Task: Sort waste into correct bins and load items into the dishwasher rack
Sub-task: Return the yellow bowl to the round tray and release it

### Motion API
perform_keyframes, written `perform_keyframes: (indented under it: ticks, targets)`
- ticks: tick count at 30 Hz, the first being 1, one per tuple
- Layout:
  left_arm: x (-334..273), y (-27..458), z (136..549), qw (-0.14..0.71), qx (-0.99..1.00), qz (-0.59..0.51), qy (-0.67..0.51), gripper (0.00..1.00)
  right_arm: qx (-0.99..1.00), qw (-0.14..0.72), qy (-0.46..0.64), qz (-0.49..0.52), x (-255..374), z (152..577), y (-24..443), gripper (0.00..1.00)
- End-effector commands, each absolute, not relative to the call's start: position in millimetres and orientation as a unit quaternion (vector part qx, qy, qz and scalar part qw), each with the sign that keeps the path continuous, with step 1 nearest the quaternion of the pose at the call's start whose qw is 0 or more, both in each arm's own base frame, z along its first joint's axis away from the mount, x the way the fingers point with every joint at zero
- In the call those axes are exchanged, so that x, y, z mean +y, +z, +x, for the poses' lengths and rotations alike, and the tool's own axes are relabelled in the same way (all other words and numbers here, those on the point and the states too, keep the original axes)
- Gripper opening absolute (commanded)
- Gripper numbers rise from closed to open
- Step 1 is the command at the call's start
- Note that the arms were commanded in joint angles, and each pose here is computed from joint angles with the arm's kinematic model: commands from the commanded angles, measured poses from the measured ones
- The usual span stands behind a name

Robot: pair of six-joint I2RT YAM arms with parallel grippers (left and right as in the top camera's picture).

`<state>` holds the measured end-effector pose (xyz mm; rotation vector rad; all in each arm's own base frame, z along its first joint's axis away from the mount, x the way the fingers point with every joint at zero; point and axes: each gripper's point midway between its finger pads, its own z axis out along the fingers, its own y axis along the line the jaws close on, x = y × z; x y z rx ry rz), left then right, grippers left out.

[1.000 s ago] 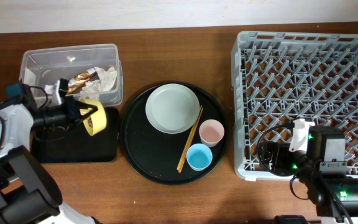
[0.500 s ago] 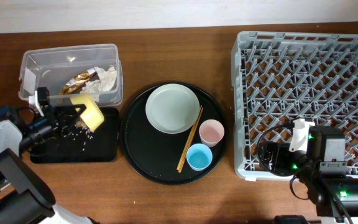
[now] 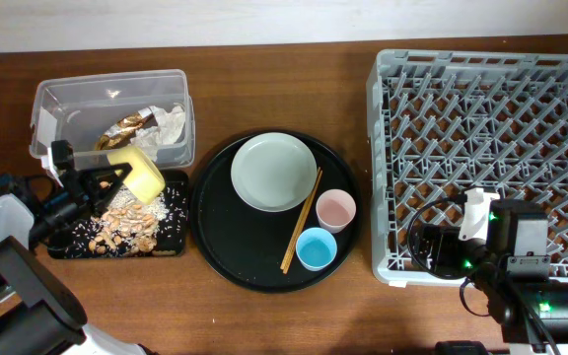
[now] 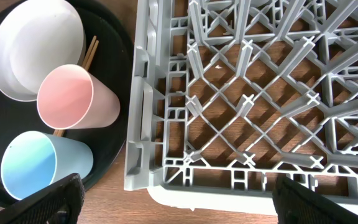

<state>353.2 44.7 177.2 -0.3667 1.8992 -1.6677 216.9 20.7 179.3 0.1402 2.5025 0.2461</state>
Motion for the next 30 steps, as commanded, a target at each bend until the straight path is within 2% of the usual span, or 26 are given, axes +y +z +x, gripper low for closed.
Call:
perform_keyframes:
  ticks: [1, 3, 5, 11, 18, 21, 30]
  targets:
    - [48.0, 163.3, 353.7, 0.283, 0.729, -0.141, -0.607, 0.00, 0.942, 0.316, 0.097, 0.053, 21.1, 218.6, 186.5, 0.98]
    - [48.0, 161.4, 353.5, 0.269, 0.730, -0.156, -0.609, 0.00, 0.942, 0.316, 0.097, 0.053, 21.1, 218.6, 186.5, 0.98]
    - [43.6, 182.5, 354.1, 0.288, 0.691, -0.145, -0.647, 0.00, 0.942, 0.316, 0.097, 0.053, 21.1, 218.6, 186.5, 0.98]
    - [15.6, 173.6, 354.0, 0.257, 0.729, -0.112, -0.624, 0.00, 0.942, 0.316, 0.096, 0.053, 21.0, 218.6, 186.6, 0.98]
    - [-38.4, 160.5, 343.7, 0.210, 0.864, 0.009, -0.458, 0.01, 0.945, 0.308, 0.096, 0.054, 21.0, 219.9, 183.0, 0.98]
    - [-82.5, 140.9, 340.2, 0.171, 0.913, 0.076, -0.363, 0.01, 0.950, 0.290, 0.096, 0.056, 20.9, 222.2, 175.7, 0.98]
    - [-136.6, 93.7, 323.2, 0.129, 0.968, 0.180, -0.116, 0.01, 0.954, 0.279, 0.096, 0.057, 20.9, 223.6, 170.8, 0.98]
